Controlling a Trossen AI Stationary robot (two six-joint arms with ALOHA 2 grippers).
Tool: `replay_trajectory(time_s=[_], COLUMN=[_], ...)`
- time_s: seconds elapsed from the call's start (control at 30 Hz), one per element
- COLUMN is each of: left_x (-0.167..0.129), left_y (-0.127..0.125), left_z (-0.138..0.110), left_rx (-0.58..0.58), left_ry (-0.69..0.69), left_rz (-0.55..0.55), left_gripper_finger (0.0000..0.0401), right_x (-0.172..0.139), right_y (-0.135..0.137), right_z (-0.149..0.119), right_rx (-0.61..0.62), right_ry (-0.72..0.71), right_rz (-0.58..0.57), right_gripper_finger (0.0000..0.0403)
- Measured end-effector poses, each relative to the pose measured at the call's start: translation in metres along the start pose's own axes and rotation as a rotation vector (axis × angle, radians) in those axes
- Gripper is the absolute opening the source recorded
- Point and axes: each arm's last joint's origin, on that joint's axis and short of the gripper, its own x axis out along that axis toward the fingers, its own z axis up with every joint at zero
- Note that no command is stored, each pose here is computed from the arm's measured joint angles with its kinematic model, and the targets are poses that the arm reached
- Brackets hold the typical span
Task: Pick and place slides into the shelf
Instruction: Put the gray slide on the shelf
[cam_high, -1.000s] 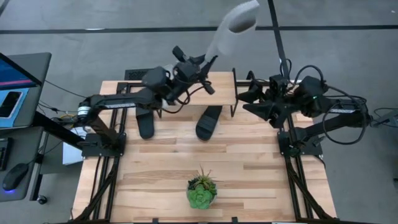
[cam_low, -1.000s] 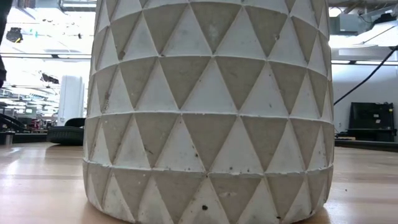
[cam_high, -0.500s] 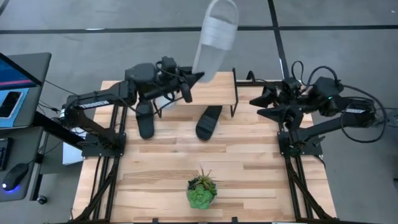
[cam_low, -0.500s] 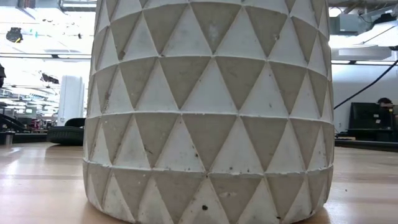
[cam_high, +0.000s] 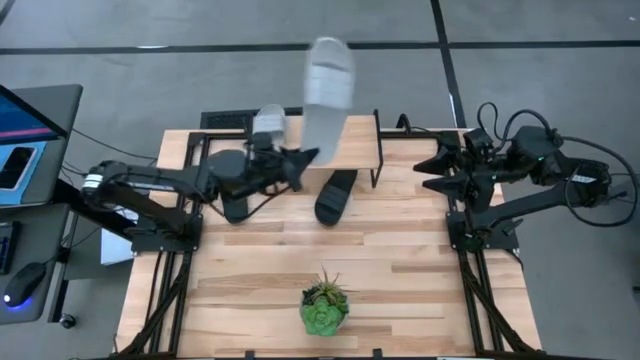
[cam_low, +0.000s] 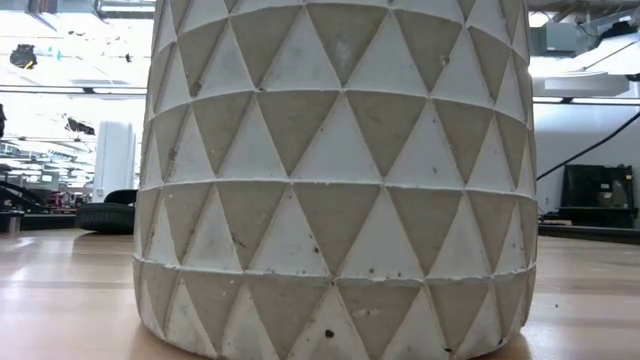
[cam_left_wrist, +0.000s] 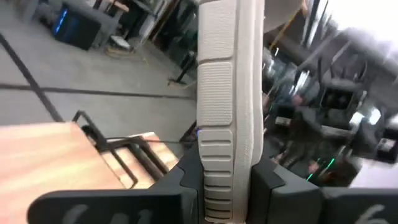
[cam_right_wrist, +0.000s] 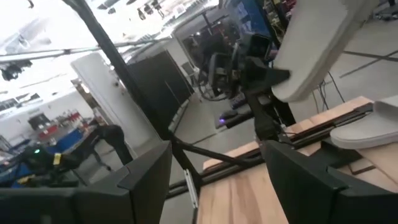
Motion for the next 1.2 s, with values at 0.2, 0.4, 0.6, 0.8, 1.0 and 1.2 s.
replay_trajectory(time_s=[0.2, 0.4, 0.6, 0.8, 1.0, 1.2], left_x=[-0.038, -0.042, -0.03, -0.026, -0.024, -0.026], left_y=[0.03, 0.047, 0.06, 0.071, 0.063, 0.061], left_z=[-0.003, -0.017, -0.015, -0.021, -0.012, -0.025], left_rx=[-0.211, -0.342, -0.525, -0.622, -0.632, -0.633], left_ry=[-0.221, -0.18, -0.112, 0.015, 0.038, 0.079], left_rz=[-0.074, -0.061, -0.076, 0.015, 0.052, 0.11], left_gripper_finger=[0.0046, 0.0046, 0.0046, 0.0046, 0.0046, 0.0046], right_x=[-0.002, -0.002, -0.002, -0.002, -0.003, -0.004], right_y=[0.0, -0.003, -0.007, -0.01, -0.014, -0.019], right_z=[0.0, 0.001, 0.0, -0.003, -0.004, -0.005], right_rx=[-0.007, -0.007, 0.001, 0.005, 0.008, 0.013], right_ry=[0.002, -0.008, 0.005, 0.035, 0.053, 0.067], right_rz=[-0.005, -0.032, -0.064, -0.096, -0.126, -0.171], right_gripper_finger=[0.0249, 0.0249, 0.0249, 0.0249, 0.0249, 0.0249])
